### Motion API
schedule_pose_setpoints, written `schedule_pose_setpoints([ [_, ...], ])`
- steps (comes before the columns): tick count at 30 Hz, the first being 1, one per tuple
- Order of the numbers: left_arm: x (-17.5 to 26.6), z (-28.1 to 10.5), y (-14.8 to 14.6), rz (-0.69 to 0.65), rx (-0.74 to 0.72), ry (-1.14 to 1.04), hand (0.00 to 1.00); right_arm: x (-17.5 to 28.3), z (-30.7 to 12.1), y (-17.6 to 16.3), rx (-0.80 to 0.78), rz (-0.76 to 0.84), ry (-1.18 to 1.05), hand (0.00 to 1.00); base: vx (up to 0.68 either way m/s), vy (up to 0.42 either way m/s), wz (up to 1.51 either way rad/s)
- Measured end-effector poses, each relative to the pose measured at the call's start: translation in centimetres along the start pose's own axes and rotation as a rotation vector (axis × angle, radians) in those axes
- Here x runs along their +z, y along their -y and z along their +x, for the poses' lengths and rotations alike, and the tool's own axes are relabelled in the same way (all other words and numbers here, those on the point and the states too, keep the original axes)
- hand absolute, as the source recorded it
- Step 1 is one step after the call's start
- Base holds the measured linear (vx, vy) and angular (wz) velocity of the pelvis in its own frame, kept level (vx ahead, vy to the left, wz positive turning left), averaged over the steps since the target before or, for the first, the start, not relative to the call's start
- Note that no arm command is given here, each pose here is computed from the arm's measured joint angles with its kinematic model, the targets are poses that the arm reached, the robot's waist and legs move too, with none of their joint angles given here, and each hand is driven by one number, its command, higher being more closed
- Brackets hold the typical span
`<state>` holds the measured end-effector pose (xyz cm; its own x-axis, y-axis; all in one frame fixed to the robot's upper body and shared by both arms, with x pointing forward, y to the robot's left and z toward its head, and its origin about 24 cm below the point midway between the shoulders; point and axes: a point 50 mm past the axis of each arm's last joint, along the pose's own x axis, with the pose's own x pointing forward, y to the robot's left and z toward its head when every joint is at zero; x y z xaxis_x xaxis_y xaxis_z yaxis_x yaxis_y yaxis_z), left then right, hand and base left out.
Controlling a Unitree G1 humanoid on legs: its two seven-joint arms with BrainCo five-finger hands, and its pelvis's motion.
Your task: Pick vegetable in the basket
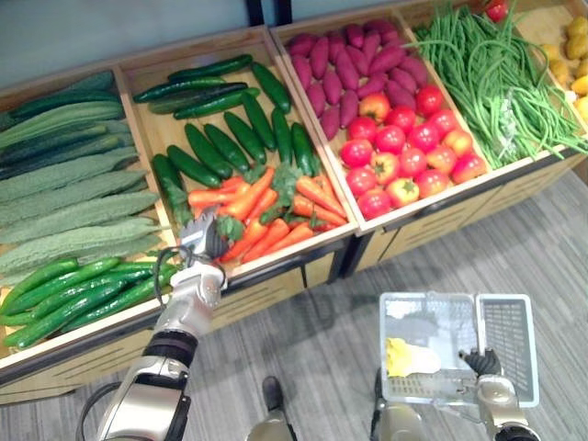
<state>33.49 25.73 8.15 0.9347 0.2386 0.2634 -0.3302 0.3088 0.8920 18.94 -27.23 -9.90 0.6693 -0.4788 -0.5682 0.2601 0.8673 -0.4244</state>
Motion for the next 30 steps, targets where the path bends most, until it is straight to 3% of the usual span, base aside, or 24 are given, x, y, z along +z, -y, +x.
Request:
schedule_pose_setpoints([
  [29,0.0,2.6,-6.3,0.06,0.22,0.067,1.0,-0.3,-0.2,0.2,-0.004,0.0,0.006,1.0,0.0,0.0,0.0],
  [30,0.2,2.8,-6.7,0.056,0.241,0.071,0.0,-0.3,-0.2,0.2,-0.004,0.0,0.007,1.0,0.0,0.0,0.0],
])
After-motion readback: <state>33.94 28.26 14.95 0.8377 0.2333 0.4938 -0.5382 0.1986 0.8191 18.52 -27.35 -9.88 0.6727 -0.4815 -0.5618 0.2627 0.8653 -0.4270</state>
